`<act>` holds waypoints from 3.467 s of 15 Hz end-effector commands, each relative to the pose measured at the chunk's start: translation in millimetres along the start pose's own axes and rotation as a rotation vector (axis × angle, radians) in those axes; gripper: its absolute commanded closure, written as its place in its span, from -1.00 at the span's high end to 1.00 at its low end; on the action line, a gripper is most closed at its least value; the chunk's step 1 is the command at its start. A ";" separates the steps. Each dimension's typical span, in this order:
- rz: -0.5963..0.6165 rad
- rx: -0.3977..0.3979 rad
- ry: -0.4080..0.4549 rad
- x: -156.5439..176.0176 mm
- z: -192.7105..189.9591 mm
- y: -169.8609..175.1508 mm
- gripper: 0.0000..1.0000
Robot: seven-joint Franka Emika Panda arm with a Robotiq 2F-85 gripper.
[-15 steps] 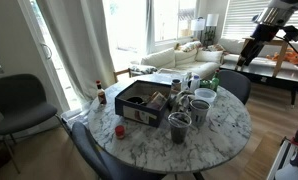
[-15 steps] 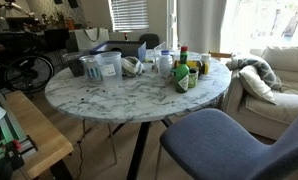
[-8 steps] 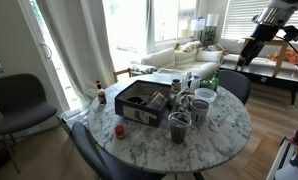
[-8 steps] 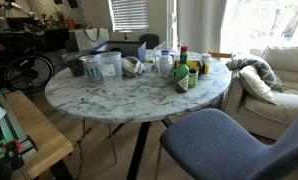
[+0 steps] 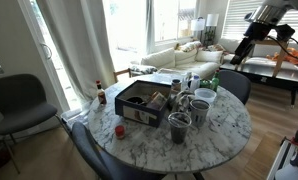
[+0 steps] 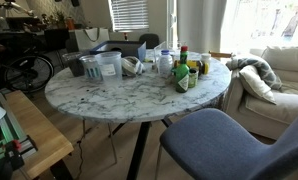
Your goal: Move the packet to the clear storage box
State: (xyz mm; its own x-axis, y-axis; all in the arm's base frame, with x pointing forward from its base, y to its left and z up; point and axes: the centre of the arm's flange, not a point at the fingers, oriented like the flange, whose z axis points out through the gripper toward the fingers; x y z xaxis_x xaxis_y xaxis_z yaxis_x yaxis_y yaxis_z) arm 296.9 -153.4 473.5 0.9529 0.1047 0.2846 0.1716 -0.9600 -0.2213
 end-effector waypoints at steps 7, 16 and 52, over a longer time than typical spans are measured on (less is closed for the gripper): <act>-0.489 0.096 0.039 137.6 84.5 -115.9 1.00; -0.801 0.092 -0.095 235.6 150.6 -67.8 1.00; -0.899 -0.061 -0.206 286.3 336.5 -35.5 1.00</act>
State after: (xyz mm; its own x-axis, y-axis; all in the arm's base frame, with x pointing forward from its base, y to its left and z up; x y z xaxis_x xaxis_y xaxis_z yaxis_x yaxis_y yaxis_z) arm 638.3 -0.1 255.7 0.4794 0.8620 0.1646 0.8675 -0.4938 0.0595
